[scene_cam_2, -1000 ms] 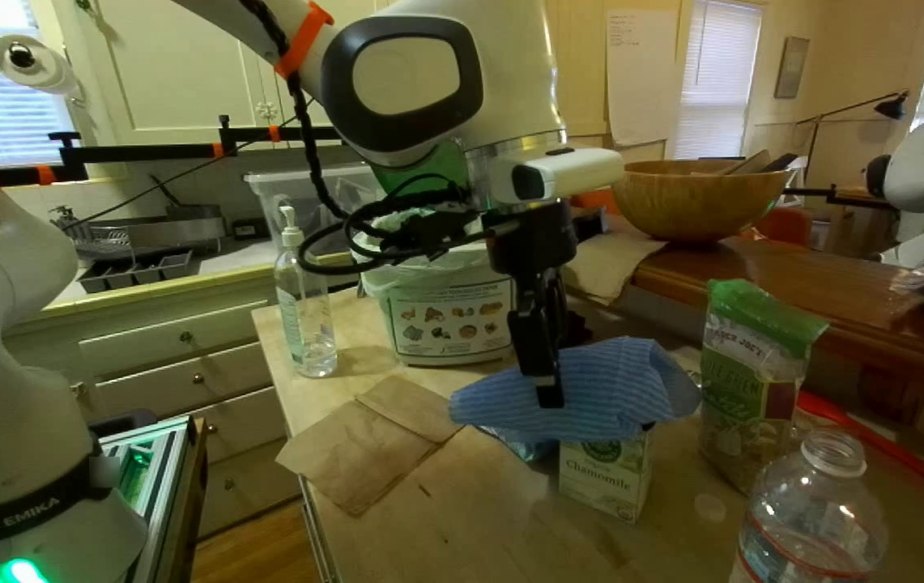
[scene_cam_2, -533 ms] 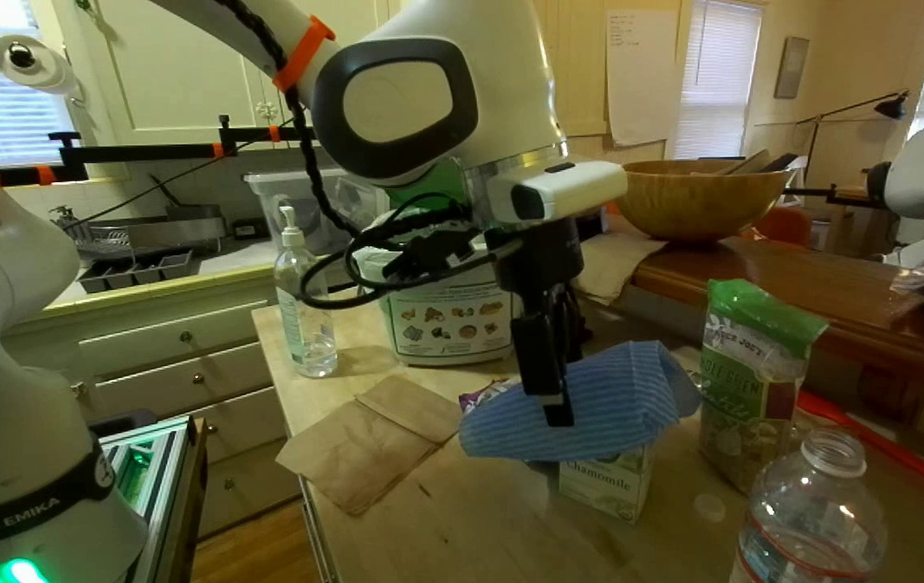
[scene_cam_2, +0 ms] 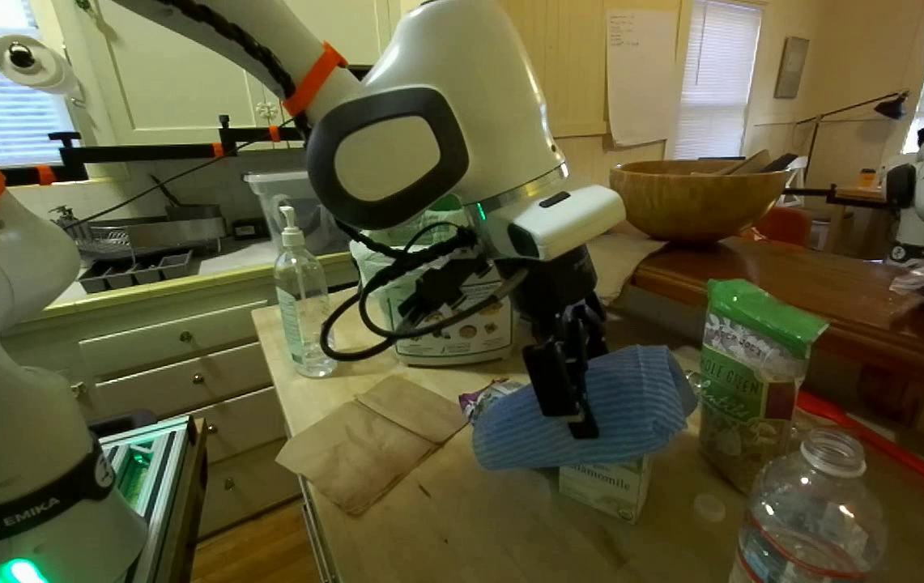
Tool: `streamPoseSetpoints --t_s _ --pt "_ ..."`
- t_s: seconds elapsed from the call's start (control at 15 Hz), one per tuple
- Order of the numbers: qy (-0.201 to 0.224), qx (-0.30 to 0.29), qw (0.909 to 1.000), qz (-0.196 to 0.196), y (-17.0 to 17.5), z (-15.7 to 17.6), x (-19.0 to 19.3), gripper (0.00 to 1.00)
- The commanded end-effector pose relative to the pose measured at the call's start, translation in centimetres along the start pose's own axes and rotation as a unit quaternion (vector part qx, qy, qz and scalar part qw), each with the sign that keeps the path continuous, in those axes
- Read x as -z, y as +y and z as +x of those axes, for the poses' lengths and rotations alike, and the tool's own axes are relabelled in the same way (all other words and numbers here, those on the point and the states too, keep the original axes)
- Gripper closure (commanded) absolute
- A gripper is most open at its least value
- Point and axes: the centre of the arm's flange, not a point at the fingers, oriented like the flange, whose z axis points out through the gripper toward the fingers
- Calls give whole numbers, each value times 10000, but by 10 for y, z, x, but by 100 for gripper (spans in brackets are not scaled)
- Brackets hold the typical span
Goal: Pick up the blue cloth and put it in the bin
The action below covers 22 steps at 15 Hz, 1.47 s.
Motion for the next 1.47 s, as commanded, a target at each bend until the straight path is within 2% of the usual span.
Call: streamPoseSetpoints --t_s 0.0,0.4,1.0,1.07,1.13,1.2,1.33,1.4 --pt "41 -344 9990 271 -5 -1 -10 0" --pt "-117 -416 9980 469 -18 -5 -20 0" --pt "-439 -98 9985 297 -20 -15 -52 0" --pt "-449 -90 9986 282 -21 -15 -54 8" --pt "-464 -84 9985 277 -21 -15 -55 26" --pt "-466 -78 9985 270 -21 -14 -56 35" --pt "-438 -75 9986 271 -22 -11 -55 48" --pt "-431 -78 9987 276 -22 -10 -54 51"
